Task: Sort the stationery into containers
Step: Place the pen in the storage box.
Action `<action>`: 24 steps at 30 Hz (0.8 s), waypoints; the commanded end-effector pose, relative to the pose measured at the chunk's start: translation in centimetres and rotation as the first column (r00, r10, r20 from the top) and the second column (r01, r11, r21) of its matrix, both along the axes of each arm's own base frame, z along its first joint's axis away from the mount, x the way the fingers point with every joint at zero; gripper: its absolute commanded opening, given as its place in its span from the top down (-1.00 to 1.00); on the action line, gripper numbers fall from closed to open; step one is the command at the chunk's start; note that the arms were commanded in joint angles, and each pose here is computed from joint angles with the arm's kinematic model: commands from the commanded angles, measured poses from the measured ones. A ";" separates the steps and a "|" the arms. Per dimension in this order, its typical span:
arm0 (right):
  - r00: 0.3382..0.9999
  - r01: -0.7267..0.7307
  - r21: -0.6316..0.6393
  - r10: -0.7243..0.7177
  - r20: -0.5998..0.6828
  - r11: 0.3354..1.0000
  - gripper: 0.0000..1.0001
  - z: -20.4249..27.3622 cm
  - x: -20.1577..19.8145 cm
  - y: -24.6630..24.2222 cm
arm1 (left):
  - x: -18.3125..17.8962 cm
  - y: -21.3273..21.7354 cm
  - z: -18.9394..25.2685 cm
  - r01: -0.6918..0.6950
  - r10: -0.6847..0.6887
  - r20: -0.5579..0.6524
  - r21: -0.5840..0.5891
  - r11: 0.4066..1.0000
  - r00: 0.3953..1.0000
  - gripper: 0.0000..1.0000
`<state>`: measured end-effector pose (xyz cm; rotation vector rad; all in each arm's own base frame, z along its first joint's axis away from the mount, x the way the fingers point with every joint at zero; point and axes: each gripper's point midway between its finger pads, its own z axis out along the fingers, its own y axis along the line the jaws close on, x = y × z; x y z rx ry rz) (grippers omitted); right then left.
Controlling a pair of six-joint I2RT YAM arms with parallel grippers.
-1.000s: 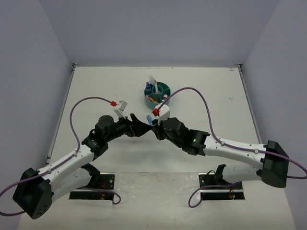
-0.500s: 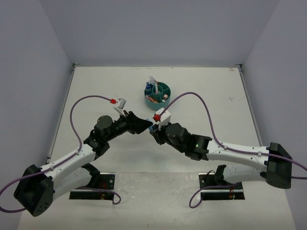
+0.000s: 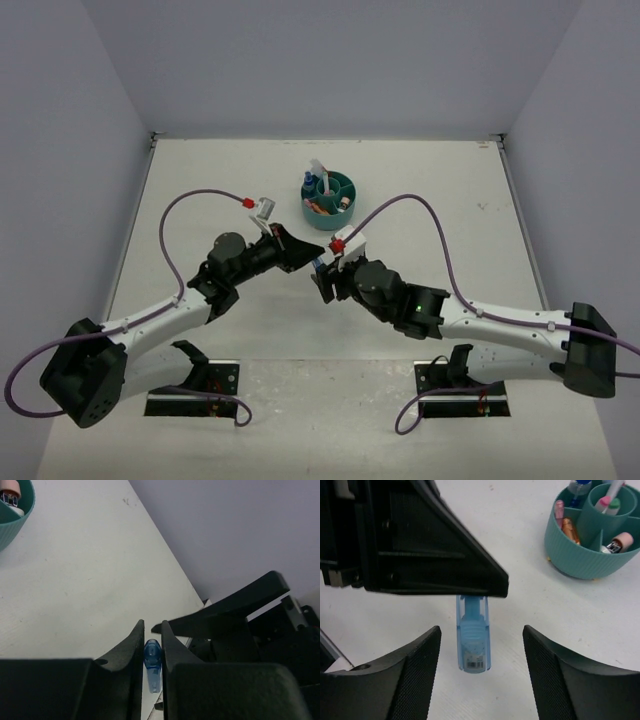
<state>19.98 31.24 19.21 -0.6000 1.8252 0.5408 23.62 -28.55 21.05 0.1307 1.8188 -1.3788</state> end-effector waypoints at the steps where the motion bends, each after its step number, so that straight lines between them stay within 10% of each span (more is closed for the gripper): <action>1: 0.958 0.284 0.077 -0.286 0.029 0.956 -0.91 2.8 2.5 -4.0 | 2.8 -0.2 0.6 -0.092 0.089 0.053 0.064 0.994 0.995 1.00; 8: 0.640 0.768 0.067 -0.767 -0.046 0.637 -0.97 2.1 3.5 -16.7 | 12.0 2.8 0.1 -0.488 0.479 0.099 0.240 0.839 0.872 1.00; 15: 0.600 0.797 0.168 -0.792 -0.111 0.580 -0.98 1.9 2.9 -19.5 | 16.2 5.3 2.6 -0.699 0.684 0.147 0.189 0.690 0.715 1.00; 24: 0.604 0.795 0.150 -0.791 -0.103 0.587 -0.97 1.5 2.9 -19.4 | 19.6 4.8 2.7 -0.759 0.737 0.183 0.157 0.631 0.651 1.00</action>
